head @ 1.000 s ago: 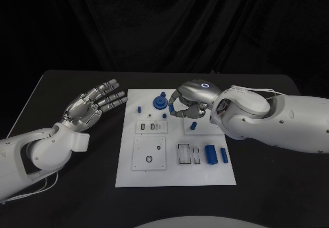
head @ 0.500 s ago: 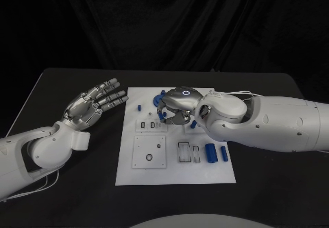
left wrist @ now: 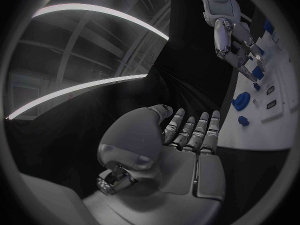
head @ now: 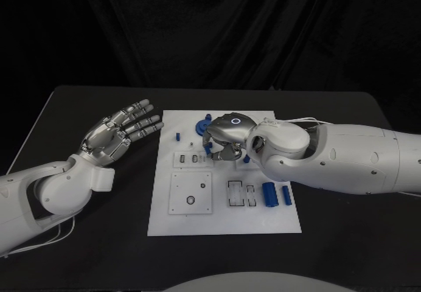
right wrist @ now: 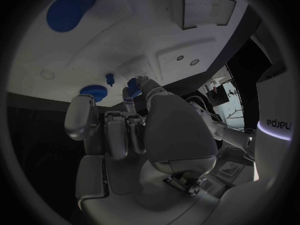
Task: Assemble the parts on the task board
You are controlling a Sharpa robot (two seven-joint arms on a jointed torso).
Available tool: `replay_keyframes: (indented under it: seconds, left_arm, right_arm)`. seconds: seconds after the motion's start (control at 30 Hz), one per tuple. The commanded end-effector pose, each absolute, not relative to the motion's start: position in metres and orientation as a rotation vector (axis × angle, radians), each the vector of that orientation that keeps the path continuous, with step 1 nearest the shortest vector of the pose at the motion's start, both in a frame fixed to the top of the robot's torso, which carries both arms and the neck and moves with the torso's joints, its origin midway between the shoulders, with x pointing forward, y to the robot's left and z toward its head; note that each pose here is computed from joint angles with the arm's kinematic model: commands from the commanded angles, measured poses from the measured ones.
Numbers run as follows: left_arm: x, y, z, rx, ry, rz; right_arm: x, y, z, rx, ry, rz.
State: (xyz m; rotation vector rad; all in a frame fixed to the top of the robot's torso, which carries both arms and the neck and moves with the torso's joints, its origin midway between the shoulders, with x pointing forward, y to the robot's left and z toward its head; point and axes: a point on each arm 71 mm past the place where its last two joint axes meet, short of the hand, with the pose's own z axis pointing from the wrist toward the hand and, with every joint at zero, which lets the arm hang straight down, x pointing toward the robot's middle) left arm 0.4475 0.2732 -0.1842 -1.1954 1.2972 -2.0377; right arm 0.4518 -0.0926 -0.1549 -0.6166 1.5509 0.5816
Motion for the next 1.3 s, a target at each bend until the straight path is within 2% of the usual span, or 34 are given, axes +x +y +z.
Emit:
replay_keyframes:
  seconds: [0.03, 0.63, 1.3]
  left_arm:
    - [0.447, 0.272, -0.184, -1.192, 1.292, -2.057]
    - [0.448, 0.273, -0.186, -1.197, 1.301, -2.052]
    - [0.447, 0.274, -0.188, -1.204, 1.308, -2.05]
  right_arm:
    - [0.452, -0.093, -0.157, -0.617, 1.552, 0.554]
    - [0.451, -0.089, -0.165, -0.619, 1.563, 0.565]
    - [0.454, -0.088, -0.176, -0.627, 1.613, 0.531]
